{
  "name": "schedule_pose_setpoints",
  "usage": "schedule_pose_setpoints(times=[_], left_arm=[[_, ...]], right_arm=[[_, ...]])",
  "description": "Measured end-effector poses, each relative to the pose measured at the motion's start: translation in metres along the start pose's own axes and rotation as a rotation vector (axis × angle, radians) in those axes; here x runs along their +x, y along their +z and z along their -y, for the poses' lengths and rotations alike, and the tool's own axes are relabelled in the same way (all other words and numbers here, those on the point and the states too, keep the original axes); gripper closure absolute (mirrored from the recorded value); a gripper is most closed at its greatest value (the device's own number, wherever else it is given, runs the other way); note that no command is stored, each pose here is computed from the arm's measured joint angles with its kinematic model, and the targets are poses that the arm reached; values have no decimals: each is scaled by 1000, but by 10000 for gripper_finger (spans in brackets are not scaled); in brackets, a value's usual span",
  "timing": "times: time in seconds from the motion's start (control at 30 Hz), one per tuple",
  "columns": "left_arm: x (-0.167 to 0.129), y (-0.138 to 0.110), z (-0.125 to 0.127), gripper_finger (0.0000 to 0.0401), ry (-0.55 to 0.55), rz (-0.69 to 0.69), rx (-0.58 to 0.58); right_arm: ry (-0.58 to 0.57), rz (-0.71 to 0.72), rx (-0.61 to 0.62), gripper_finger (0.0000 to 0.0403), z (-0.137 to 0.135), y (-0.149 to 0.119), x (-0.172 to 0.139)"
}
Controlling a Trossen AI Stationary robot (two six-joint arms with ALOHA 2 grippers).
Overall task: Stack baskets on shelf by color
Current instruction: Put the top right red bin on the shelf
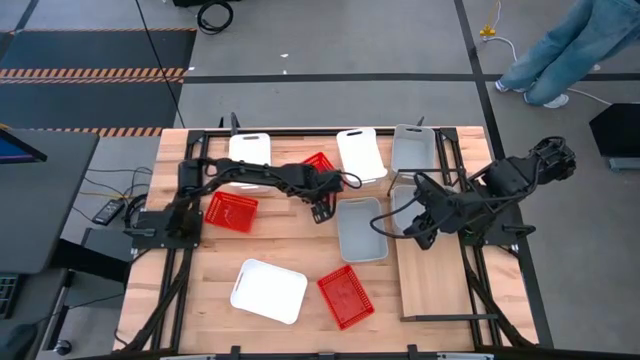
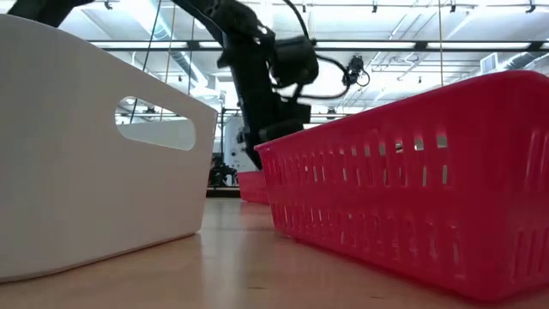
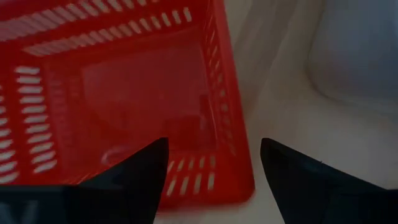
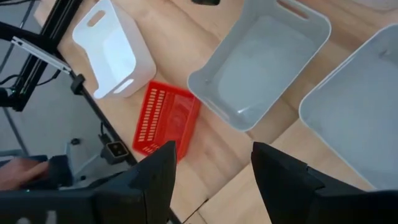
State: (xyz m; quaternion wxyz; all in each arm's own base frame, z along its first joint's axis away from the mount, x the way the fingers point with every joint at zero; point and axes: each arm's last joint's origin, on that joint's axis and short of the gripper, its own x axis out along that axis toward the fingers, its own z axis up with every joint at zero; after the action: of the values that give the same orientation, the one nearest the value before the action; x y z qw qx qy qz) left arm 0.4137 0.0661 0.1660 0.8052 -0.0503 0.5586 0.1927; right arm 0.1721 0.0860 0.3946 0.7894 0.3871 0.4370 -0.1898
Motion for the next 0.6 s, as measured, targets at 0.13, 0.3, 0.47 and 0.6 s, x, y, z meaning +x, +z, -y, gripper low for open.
schedule_pose_setpoints(times=[0.13, 0.3, 0.47, 0.6], left_arm=[[9, 0, 2, 144, -5, -3, -2], [9, -3, 2, 202, 2, -35, -14], [4, -13, 1, 329, 1, -138, 20], [-10, -23, 2, 388, -47, -234, 81]], right_arm=[[3, -24, 2, 190, 0, -3, 0], [-8, -34, -24, 190, 1, -5, -1], [-23, -3, -68, 190, 2, -4, -1], [-38, 46, -86, 190, 2, -2, -1]])
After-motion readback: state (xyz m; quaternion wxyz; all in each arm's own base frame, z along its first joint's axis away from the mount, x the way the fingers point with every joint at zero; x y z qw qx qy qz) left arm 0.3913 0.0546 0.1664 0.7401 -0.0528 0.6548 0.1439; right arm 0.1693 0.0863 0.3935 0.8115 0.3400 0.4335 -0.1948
